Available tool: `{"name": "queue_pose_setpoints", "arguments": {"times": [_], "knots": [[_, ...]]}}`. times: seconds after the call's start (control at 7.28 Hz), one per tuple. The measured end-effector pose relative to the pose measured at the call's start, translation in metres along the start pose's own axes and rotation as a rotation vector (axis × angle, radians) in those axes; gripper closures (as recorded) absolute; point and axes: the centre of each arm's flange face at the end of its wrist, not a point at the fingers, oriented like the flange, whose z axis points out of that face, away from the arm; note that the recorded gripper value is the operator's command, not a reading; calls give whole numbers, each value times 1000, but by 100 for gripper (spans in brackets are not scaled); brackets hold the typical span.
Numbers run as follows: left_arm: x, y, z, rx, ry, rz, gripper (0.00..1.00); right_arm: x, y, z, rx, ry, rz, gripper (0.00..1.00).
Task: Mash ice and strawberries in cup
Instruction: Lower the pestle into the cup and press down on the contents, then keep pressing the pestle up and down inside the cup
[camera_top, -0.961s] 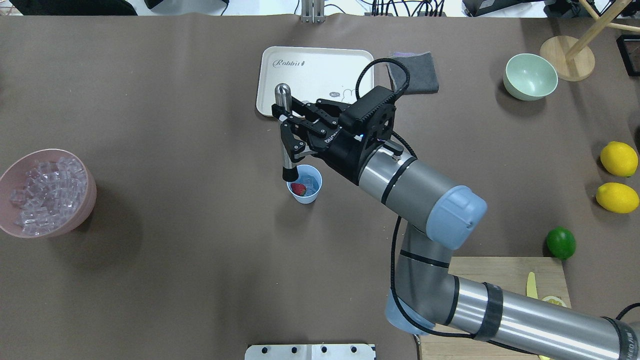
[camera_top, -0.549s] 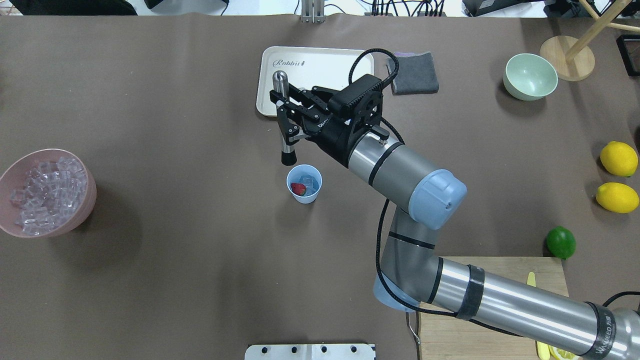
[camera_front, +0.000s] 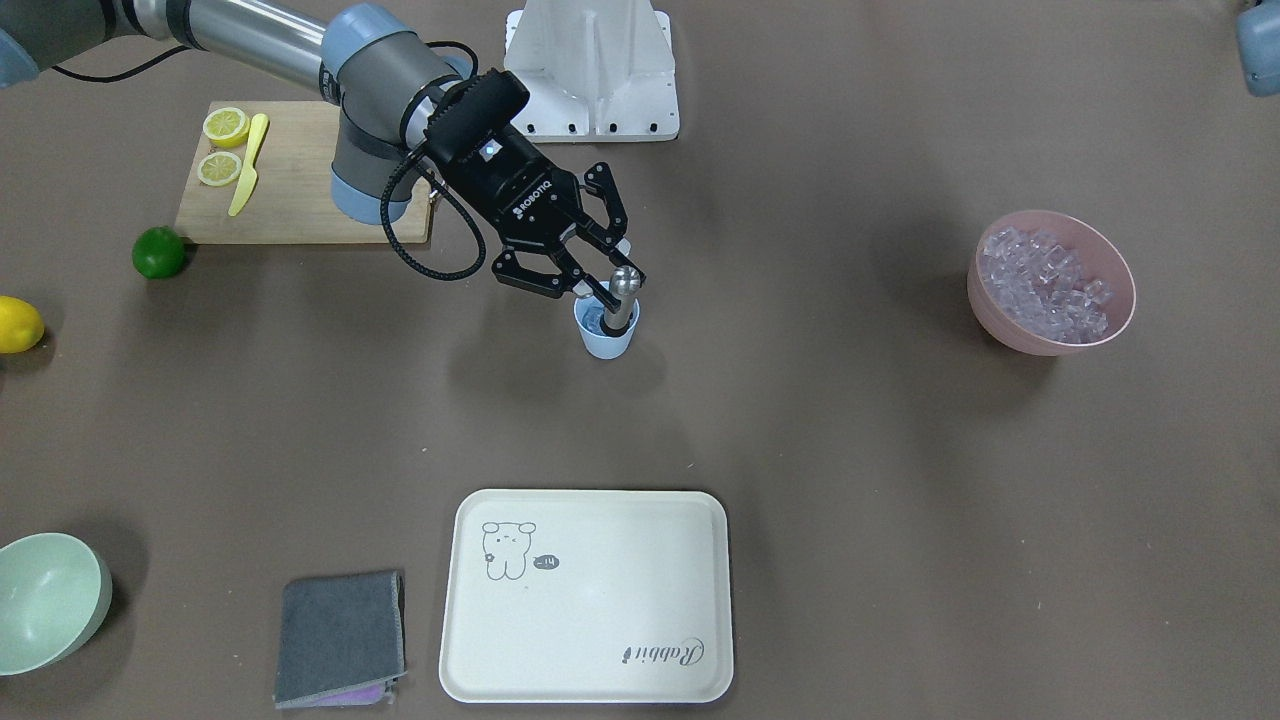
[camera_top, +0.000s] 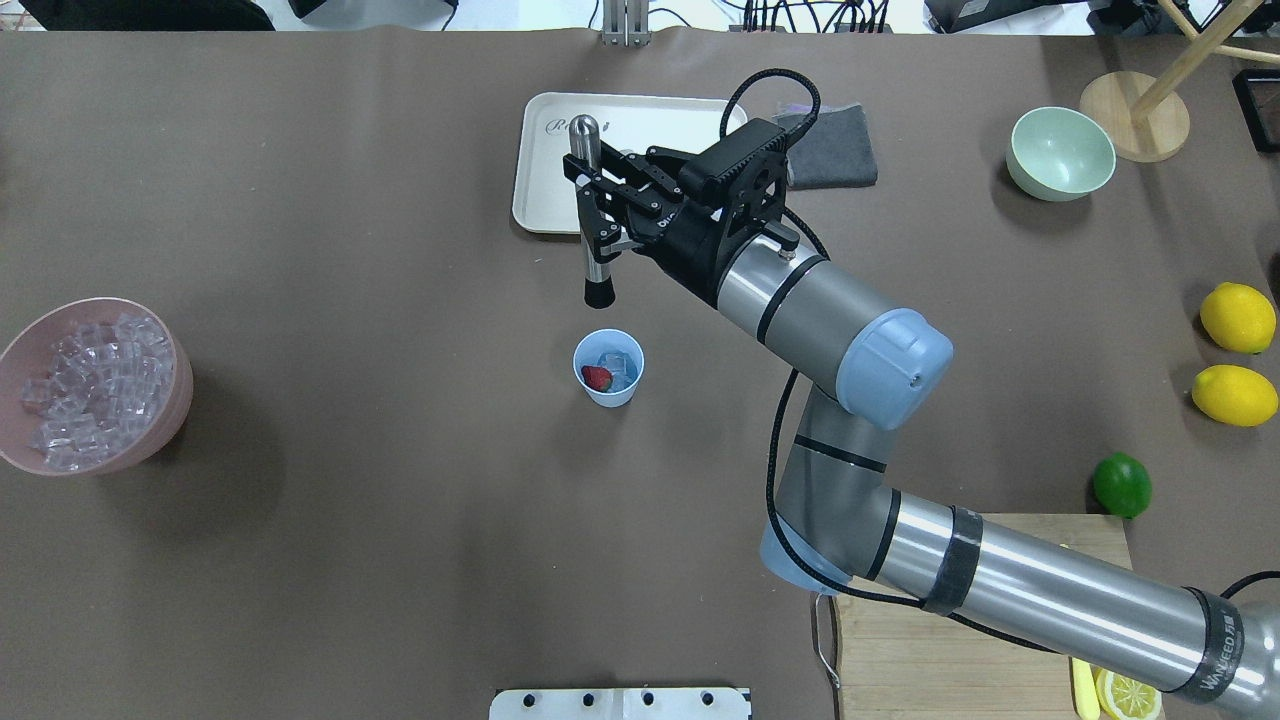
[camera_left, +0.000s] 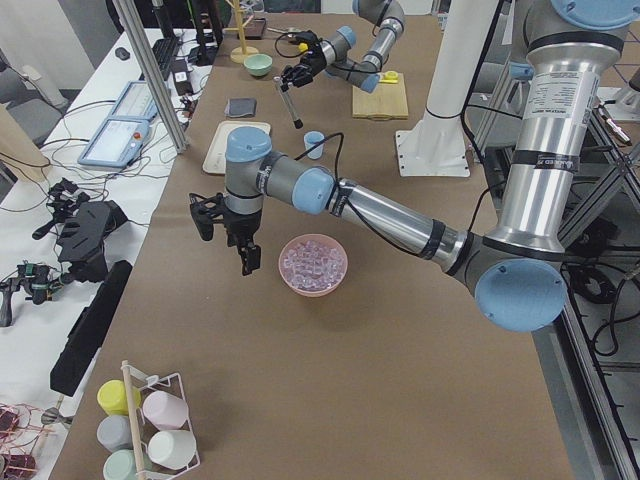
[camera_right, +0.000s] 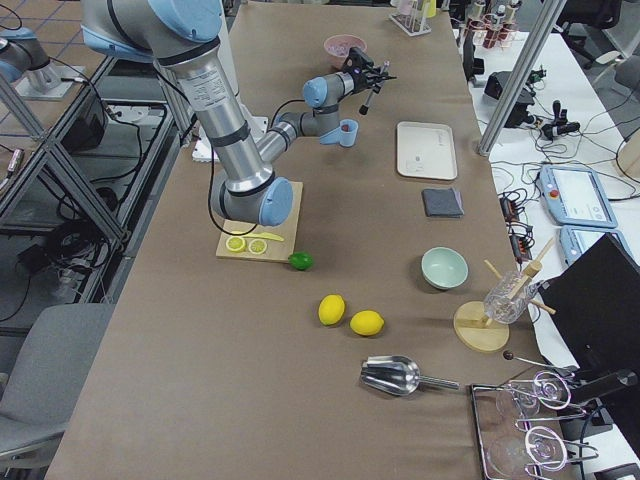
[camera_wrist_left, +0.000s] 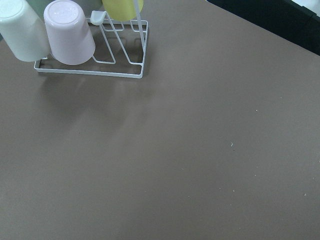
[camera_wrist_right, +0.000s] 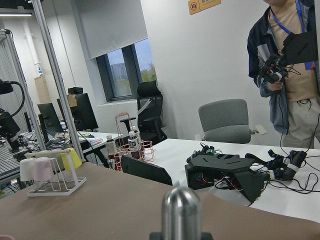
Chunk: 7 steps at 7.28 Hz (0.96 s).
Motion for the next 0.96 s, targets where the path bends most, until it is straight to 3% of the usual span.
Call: {"name": "queue_pose_setpoints", "arguments": {"times": [0.41,0.96], "knots": [[1,-2,4,0,-1,3,2,-14,31,-11,-19,18,11,100],[2,-4,5,1,0,4,2,-5,42,-16,-41,41,-2,100]]}}
